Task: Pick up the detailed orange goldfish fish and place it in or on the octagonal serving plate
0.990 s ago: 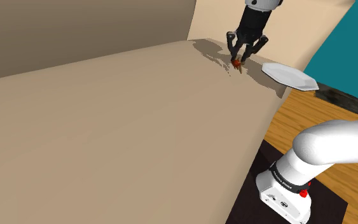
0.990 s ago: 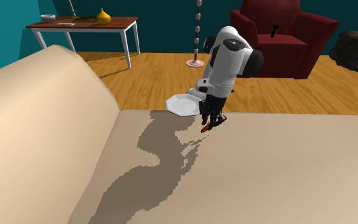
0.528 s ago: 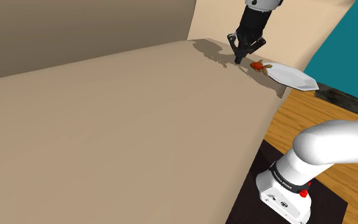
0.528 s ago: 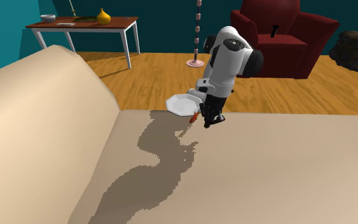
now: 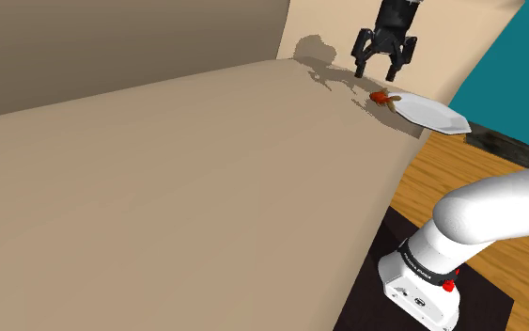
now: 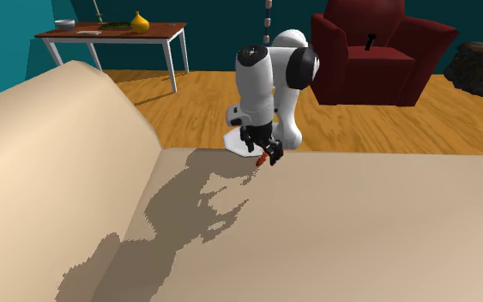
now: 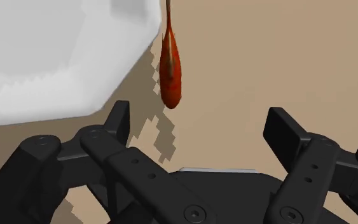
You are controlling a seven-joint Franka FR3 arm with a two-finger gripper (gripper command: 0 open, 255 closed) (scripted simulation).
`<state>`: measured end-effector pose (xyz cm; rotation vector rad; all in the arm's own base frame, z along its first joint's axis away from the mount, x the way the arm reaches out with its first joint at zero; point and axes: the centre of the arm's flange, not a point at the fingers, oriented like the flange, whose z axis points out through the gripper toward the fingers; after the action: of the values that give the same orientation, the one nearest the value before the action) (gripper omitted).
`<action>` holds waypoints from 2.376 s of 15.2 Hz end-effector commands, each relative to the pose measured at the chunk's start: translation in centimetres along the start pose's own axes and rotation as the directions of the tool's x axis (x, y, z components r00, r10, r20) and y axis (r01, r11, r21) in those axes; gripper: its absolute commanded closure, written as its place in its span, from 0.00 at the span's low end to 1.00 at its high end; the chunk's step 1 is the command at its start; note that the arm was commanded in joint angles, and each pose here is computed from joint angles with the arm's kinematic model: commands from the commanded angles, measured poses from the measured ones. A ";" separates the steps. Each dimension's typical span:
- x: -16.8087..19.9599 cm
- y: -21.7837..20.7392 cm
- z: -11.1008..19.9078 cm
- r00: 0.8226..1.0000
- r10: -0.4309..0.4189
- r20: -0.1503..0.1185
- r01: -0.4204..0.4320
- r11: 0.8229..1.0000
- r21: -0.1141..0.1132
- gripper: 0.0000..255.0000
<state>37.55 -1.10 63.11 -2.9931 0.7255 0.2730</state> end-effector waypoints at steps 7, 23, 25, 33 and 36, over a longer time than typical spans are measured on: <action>2.1 2.1 2.9 0.991 -0.080 0.111 0.077 0.997 0.030 0.00; 1.9 2.2 3.8 0.991 -0.080 0.111 0.077 0.997 0.030 1.00; 1.9 2.3 3.9 0.991 -0.080 0.111 0.077 0.997 0.030 1.00; 1.3 2.1 0.1 0.991 -0.080 0.111 0.077 0.997 0.030 1.00; 1.0 2.1 -1.5 0.991 -0.080 0.111 0.077 0.997 0.030 1.00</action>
<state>37.64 -3.58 63.83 -2.9453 0.5947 0.4200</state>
